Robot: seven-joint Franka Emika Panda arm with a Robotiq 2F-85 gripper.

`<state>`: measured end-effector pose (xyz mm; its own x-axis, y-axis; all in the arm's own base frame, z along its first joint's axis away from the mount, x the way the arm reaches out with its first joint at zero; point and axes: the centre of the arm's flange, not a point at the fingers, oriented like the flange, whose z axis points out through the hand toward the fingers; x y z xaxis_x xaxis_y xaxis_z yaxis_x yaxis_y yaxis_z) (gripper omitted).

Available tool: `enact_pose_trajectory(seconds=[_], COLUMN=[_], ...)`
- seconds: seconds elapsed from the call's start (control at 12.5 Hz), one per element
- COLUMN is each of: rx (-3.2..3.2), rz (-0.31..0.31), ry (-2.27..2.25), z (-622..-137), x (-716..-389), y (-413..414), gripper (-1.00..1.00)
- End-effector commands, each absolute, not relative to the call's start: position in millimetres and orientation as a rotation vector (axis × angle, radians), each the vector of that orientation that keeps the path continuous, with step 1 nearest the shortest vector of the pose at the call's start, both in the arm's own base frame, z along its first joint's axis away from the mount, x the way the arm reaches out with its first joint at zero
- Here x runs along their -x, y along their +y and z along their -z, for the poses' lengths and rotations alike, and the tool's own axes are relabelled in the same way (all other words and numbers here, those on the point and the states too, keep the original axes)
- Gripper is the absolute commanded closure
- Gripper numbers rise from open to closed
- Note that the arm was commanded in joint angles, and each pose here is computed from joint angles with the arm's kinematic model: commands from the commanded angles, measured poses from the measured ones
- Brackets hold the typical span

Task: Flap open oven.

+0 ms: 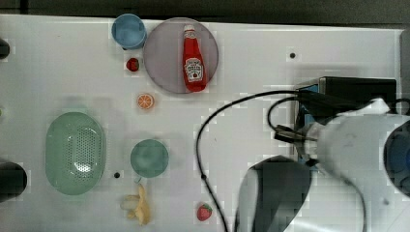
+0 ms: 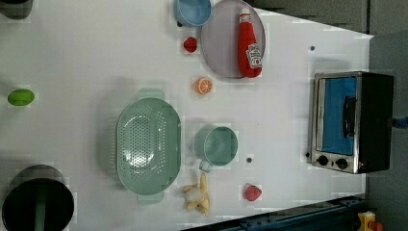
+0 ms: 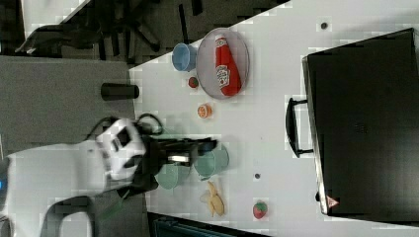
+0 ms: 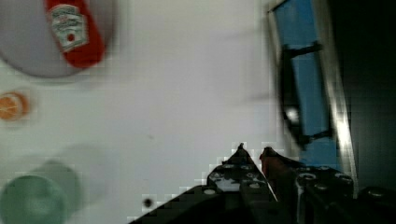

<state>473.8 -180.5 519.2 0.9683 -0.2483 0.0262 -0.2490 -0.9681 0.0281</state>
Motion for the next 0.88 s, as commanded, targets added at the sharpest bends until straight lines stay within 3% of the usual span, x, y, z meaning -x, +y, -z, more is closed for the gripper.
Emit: enact_pose_trajectory(seconds=[0.08,0.32,0.56,0.88], rx=[-3.087,-3.084,-3.043,-3.017], rz=[-0.029,-0.011,-0.072,-0.04], ry=[-0.297,-0.059,-0.046,-0.058], z=[-498.3,-456.2,-413.7,-366.8], x=[-471.0,-473.3,-478.6,-481.5], y=[-219.9,-242.8,-258.3,-267.3], gripper=[0.65,0.65,0.65,0.65])
